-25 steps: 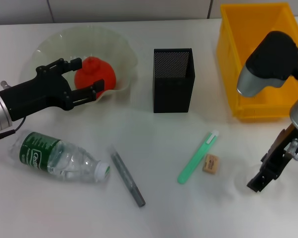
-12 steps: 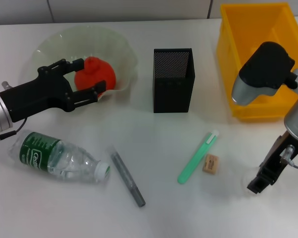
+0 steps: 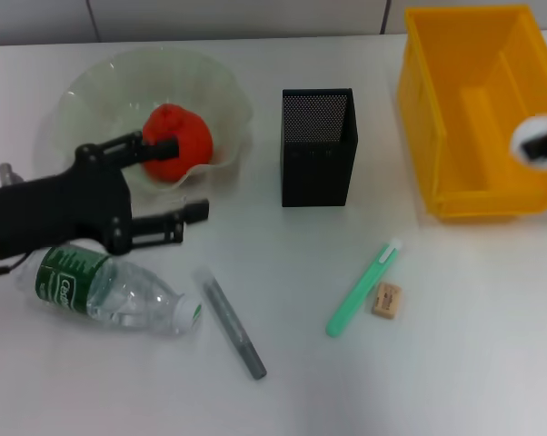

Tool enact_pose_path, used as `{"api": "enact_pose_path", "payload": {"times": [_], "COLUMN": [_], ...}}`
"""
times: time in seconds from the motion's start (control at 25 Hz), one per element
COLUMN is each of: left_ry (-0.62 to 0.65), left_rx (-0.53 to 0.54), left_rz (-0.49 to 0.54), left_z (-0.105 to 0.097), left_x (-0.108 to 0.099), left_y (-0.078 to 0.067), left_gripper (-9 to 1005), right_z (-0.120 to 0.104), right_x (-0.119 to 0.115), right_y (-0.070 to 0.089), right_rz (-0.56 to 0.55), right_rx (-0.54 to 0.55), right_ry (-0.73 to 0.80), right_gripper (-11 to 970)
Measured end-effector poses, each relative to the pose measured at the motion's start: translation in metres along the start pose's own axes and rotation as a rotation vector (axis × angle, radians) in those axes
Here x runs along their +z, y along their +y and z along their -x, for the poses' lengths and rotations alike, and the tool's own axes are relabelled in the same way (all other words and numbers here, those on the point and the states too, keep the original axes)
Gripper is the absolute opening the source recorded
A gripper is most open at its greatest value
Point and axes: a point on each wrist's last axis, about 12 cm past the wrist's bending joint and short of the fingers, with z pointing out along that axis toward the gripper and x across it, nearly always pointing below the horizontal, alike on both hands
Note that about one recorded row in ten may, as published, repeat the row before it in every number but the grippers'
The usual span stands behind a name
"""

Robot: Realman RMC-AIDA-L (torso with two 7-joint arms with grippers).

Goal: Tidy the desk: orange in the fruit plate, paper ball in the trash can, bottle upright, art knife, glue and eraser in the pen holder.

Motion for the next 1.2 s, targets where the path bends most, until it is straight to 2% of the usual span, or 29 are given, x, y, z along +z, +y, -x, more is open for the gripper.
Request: {"api": "enact_pose_path", "payload": {"times": [0.08,0.24,0.28,0.44,0.56,0.8,0.96,1.0,1.2], "left_ry": [0.097,0.177,0.257,0.377,0.397,0.454,0.52,0.539,0.668], "left_rx": [0.009,0.031,0.065,0.14,0.164,0.217,0.254,0.257,0.304], "left_rz": [-0.066,-0.107,-0.157,-0.2,-0.216,-0.254,-0.298,-0.303,-0.322], "left_z": [0.012,0.02,0.029,0.045,0.051,0.062,0.07,0.072,0.079], "left_x": [-0.001,0.002,0.011,0.023,0.026,0.028,0.037,0.039,0.049], "left_y": [-0.002,-0.003,-0.004,-0.005,-0.004,-0.004,-0.006,-0.006,-0.006], "left_gripper": [828,824,823,820,818,813,809,808,804], "right_z": [0.001,0.006,0.009,0.012,0.013,0.007,-0.009,-0.016,-0.07], "right_x": [-0.002,0.01,0.017,0.027,0.035,0.041,0.038,0.037,0.044], "right_y": [-0.012,-0.027,-0.033,-0.039,-0.041,-0.034,-0.024,-0.019,0.008], "right_rz": [-0.02,-0.051,-0.067,-0.085,-0.087,-0.012,0.108,0.15,0.369], "right_rx": [0.029,0.056,0.072,0.09,0.093,0.072,-0.016,-0.052,-0.31], "right_ry": [-0.042,-0.087,-0.112,-0.15,-0.173,-0.257,-0.34,-0.36,-0.472], "right_gripper": [535,559,565,589,607,643,801,841,841]}}
